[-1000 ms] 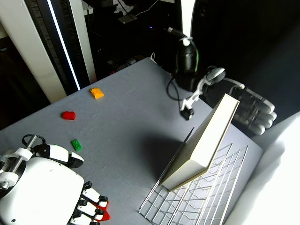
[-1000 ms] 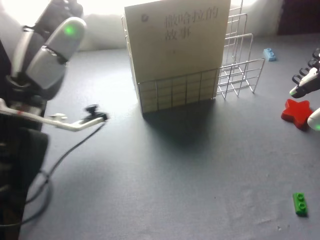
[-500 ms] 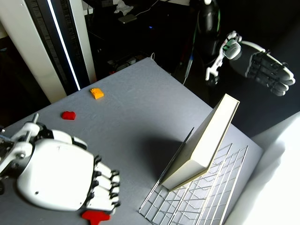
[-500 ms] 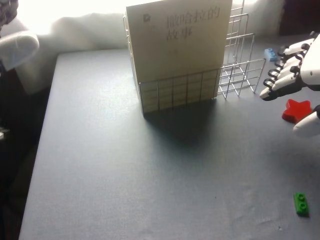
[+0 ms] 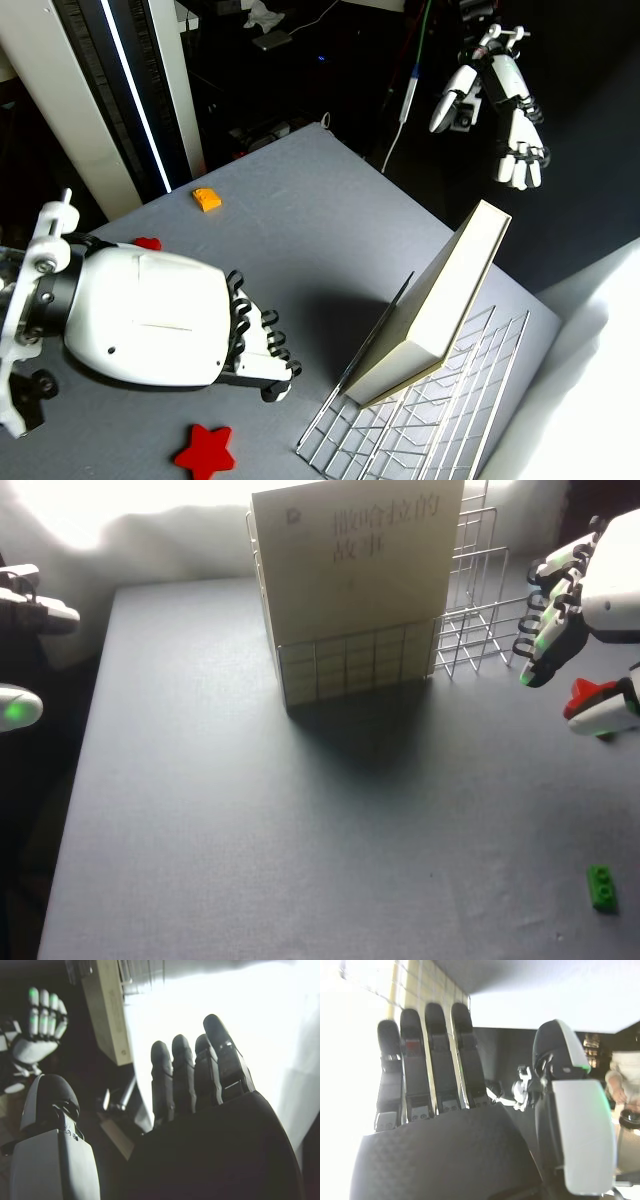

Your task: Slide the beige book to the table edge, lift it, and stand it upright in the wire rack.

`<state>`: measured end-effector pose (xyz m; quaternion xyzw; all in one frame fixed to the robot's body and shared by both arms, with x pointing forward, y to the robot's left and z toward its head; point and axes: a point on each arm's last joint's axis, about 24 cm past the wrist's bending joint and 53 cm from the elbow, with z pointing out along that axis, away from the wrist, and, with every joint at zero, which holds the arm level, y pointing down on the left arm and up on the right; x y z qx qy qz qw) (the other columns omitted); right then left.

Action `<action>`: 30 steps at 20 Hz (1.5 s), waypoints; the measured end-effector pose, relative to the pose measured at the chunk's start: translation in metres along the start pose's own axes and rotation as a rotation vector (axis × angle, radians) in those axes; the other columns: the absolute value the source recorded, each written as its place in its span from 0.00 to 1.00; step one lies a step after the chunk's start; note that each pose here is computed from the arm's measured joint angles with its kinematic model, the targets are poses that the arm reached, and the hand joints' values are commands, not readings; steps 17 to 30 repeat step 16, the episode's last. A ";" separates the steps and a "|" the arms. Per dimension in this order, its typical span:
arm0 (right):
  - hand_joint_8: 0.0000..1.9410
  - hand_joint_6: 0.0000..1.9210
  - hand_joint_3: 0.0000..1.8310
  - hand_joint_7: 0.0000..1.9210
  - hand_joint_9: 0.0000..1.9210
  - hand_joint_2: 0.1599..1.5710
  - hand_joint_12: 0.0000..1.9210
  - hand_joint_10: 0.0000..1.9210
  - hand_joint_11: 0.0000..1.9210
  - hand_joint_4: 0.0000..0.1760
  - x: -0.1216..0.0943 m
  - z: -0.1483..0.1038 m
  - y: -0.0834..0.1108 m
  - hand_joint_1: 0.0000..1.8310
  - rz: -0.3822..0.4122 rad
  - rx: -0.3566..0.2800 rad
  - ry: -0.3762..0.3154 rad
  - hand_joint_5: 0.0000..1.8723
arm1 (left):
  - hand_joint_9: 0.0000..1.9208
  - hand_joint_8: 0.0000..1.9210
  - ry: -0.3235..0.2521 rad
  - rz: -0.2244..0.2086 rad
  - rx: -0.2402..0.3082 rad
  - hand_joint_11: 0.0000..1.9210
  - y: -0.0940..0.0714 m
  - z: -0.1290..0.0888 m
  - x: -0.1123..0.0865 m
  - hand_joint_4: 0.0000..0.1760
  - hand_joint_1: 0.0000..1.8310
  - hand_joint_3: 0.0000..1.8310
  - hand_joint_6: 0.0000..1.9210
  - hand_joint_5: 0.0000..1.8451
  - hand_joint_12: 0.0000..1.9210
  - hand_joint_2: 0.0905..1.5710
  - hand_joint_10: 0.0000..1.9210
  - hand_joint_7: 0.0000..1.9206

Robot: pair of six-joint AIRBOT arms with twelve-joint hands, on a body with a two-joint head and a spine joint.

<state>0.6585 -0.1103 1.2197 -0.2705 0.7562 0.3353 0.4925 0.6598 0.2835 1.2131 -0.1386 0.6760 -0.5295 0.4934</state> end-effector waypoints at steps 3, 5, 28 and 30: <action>0.55 0.63 0.00 0.40 0.36 0.75 0.94 0.79 0.35 0.00 -0.007 -0.001 0.006 0.24 0.020 -0.025 -0.031 0.36 | 0.39 0.12 0.031 0.097 -0.024 0.20 -0.008 -0.006 -0.004 0.99 0.50 0.00 0.65 0.44 0.80 0.75 0.47 0.54; 0.85 0.82 0.00 0.38 0.37 0.75 0.99 0.94 0.38 0.00 -0.010 -0.002 0.007 0.25 0.040 -0.033 -0.044 0.37 | 0.39 0.43 0.046 0.116 -0.053 0.28 -0.004 -0.009 -0.003 0.75 0.52 0.00 0.66 0.45 0.92 0.75 0.68 0.50; 1.00 1.00 0.01 0.68 0.77 0.84 1.00 1.00 0.85 0.00 -0.015 -0.003 0.022 0.49 0.099 -0.100 -0.059 0.65 | 0.70 1.00 0.133 0.279 -0.122 0.73 -0.013 -0.026 0.002 0.00 0.59 0.01 1.00 0.65 1.00 0.81 1.00 0.69; 1.00 1.00 0.01 0.68 0.77 0.84 1.00 1.00 0.85 0.00 -0.015 -0.003 0.022 0.49 0.099 -0.100 -0.059 0.65 | 0.70 1.00 0.133 0.279 -0.122 0.73 -0.013 -0.026 0.002 0.00 0.59 0.01 1.00 0.65 1.00 0.81 1.00 0.69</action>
